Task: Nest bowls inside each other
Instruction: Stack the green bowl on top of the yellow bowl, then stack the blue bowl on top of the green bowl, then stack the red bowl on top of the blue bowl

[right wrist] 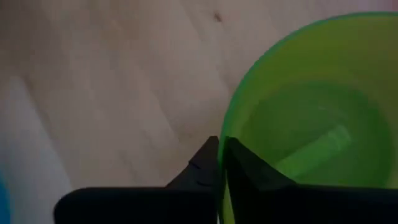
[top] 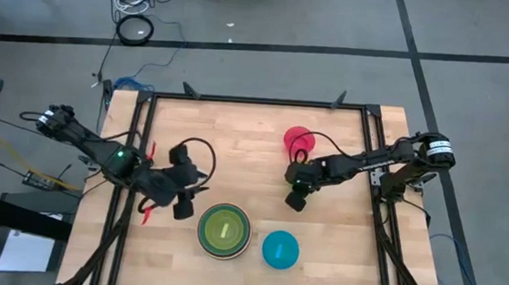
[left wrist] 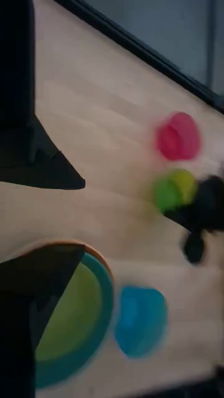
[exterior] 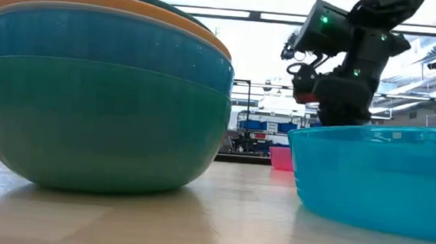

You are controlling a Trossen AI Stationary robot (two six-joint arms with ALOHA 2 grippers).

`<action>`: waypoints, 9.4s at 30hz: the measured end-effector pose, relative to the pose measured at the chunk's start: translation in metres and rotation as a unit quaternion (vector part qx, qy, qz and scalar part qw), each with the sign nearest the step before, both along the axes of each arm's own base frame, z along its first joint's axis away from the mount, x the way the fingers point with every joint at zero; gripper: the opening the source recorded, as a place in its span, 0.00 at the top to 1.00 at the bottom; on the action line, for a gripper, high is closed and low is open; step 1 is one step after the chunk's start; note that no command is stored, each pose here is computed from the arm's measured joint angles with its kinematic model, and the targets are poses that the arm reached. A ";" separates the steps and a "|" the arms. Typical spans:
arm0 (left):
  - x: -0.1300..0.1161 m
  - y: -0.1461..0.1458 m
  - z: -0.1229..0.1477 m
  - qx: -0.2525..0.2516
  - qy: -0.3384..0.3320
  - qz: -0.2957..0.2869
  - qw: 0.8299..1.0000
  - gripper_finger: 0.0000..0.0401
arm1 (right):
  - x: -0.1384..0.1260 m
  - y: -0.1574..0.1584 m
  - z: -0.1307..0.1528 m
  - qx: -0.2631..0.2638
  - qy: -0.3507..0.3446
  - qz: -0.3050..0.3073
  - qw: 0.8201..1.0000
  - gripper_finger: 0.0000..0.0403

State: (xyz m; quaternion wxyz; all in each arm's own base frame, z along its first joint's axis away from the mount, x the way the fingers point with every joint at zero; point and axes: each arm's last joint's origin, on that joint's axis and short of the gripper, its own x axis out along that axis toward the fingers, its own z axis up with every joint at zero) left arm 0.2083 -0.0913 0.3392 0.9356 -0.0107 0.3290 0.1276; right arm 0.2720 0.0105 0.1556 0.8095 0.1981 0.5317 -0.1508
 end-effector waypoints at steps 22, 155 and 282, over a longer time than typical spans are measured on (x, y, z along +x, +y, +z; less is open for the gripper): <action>-0.009 0.005 -0.008 0.004 0.047 0.036 0.998 0.60 | 0.085 0.085 0.115 0.147 -0.327 0.321 0.876 1.00; 0.257 -0.025 -0.151 -0.227 0.170 -0.115 0.952 0.60 | -0.077 0.080 0.158 -0.111 -0.023 0.014 0.994 0.79; 0.019 0.024 0.114 0.005 -0.038 0.095 0.995 0.82 | 0.003 -0.091 0.113 -0.045 -0.071 -0.153 0.985 0.80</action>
